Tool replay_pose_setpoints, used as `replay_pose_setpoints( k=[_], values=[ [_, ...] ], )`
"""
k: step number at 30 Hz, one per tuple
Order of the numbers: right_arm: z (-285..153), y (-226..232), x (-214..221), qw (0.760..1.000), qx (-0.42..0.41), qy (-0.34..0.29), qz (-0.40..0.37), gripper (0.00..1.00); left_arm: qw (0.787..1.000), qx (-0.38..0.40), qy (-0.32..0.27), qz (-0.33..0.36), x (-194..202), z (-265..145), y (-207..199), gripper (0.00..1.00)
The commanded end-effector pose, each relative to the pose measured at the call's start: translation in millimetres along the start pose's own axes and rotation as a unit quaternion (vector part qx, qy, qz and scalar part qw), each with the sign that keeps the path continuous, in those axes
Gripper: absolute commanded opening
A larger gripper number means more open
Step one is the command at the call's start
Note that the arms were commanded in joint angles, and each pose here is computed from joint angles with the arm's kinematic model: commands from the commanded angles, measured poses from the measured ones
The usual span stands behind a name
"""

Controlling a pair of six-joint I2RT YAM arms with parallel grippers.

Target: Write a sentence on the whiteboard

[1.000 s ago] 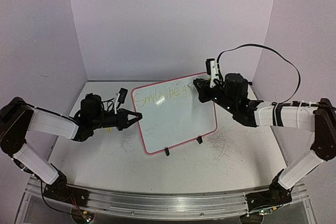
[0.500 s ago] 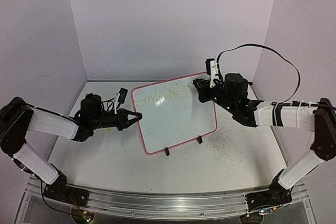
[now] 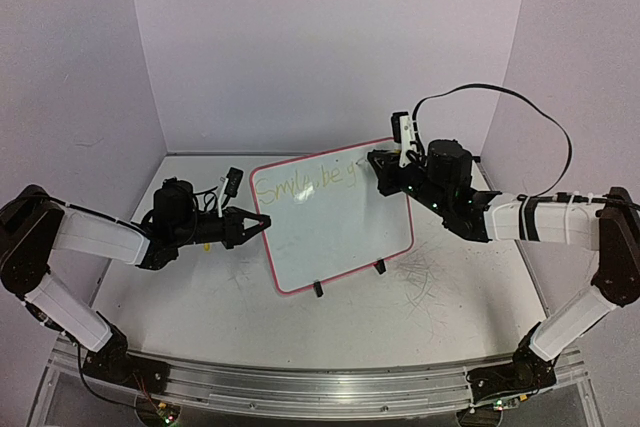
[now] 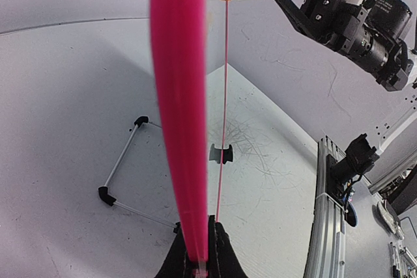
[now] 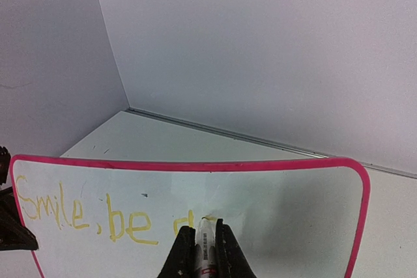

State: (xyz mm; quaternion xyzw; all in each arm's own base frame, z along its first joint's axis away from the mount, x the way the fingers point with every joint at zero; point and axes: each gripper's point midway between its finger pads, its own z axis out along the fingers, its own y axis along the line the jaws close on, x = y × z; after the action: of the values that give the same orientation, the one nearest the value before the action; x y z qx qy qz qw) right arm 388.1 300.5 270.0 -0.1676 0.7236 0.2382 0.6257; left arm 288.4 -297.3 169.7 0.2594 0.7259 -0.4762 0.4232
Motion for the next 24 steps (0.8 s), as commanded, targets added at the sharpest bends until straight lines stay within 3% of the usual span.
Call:
replay_pose_setpoints(
  k=[1, 24],
  values=[
    [6, 9, -7, 1.000, -0.018, -0.008, 0.000, 0.00, 0.999, -0.024, -0.017, 0.042, -11, -4, 6, 0.00],
    [-2, -12, 3, 0.999, 0.038, -0.002, 0.006, 0.00, 0.999, -0.025, -0.017, 0.042, -10, -5, 6, 0.00]
  ],
)
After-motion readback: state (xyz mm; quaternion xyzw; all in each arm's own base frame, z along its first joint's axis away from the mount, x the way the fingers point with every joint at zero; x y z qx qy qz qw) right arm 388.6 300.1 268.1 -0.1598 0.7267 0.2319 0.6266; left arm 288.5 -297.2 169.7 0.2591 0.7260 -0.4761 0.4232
